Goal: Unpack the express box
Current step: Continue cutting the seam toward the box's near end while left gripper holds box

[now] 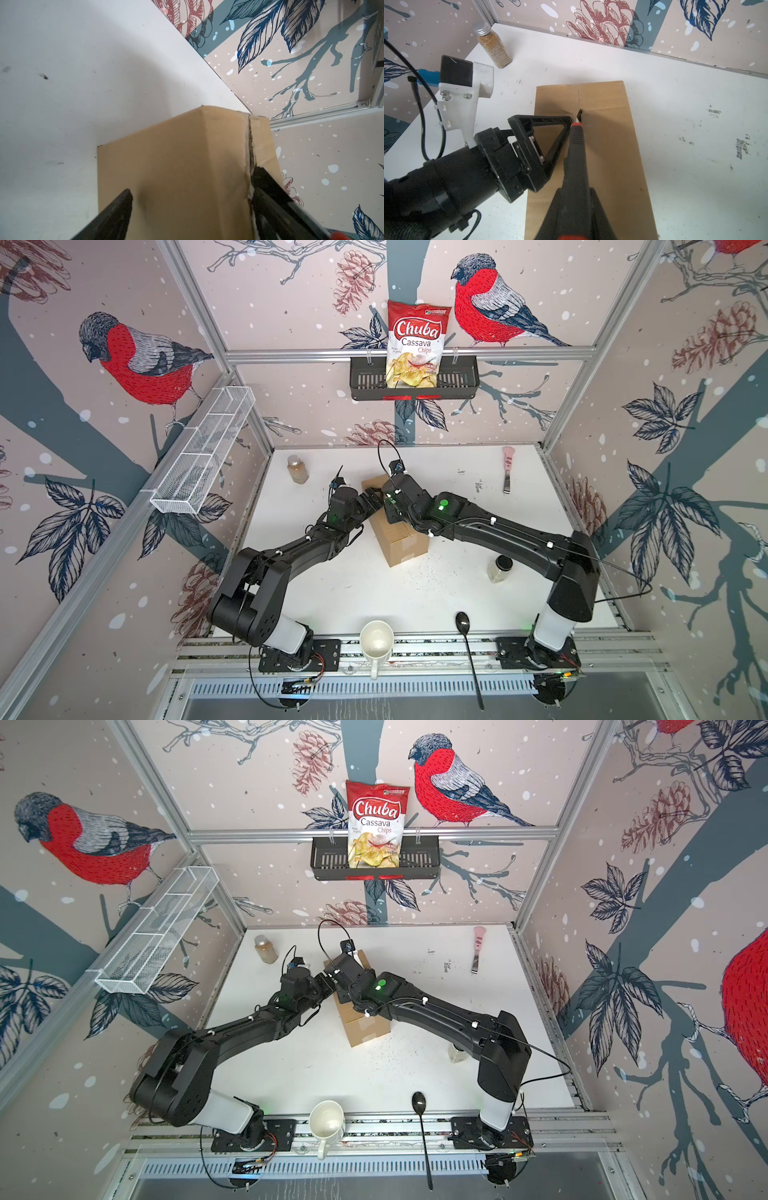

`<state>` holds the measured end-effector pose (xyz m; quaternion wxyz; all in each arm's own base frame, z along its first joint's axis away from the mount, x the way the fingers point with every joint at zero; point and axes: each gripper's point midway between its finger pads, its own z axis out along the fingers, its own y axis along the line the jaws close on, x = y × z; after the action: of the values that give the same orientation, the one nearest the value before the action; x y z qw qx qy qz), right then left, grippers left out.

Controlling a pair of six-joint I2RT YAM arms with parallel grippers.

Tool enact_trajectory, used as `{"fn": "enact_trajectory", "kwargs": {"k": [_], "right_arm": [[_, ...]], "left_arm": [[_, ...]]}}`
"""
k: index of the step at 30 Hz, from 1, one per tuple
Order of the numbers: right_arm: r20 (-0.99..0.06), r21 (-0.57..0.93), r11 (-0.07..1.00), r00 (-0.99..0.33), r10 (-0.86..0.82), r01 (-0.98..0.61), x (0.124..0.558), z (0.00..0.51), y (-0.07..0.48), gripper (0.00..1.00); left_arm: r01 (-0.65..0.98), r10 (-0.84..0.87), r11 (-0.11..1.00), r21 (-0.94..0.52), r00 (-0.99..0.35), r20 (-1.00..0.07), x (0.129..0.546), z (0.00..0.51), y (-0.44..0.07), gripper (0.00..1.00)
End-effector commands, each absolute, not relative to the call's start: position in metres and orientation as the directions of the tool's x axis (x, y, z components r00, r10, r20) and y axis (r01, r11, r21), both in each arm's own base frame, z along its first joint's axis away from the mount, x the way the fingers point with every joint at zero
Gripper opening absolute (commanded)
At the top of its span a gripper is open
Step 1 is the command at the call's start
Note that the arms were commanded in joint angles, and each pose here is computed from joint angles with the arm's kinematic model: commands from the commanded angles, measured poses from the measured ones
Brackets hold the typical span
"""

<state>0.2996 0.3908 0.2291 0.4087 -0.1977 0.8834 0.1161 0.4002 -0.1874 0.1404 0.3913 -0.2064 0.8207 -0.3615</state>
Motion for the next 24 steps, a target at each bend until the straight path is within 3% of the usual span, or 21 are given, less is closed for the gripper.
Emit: {"fn": "enact_trajectory", "kwargs": {"k": [1,7,24], "right_arm": [[-0.615,0.051,0.841,-0.68,-0.399,-0.539,0.264,0.19,0.386,0.0],[-0.615,0.023,0.837,-0.667,-0.42,-0.547,0.263,0.194,0.381,0.0],[-0.597,-0.216,0.775,-0.548,-0.586,-0.594,0.257,0.212,0.36,0.0]], "left_arm": [[-0.072,-0.581,0.693,-0.718,-0.645,-0.496,0.397,0.124,-0.188,0.88],[-0.131,-0.594,0.709,-0.692,-0.641,-0.487,0.397,0.11,-0.181,0.74],[-0.218,-0.596,0.75,-0.625,-0.632,-0.496,0.398,0.093,-0.166,0.69]]}}
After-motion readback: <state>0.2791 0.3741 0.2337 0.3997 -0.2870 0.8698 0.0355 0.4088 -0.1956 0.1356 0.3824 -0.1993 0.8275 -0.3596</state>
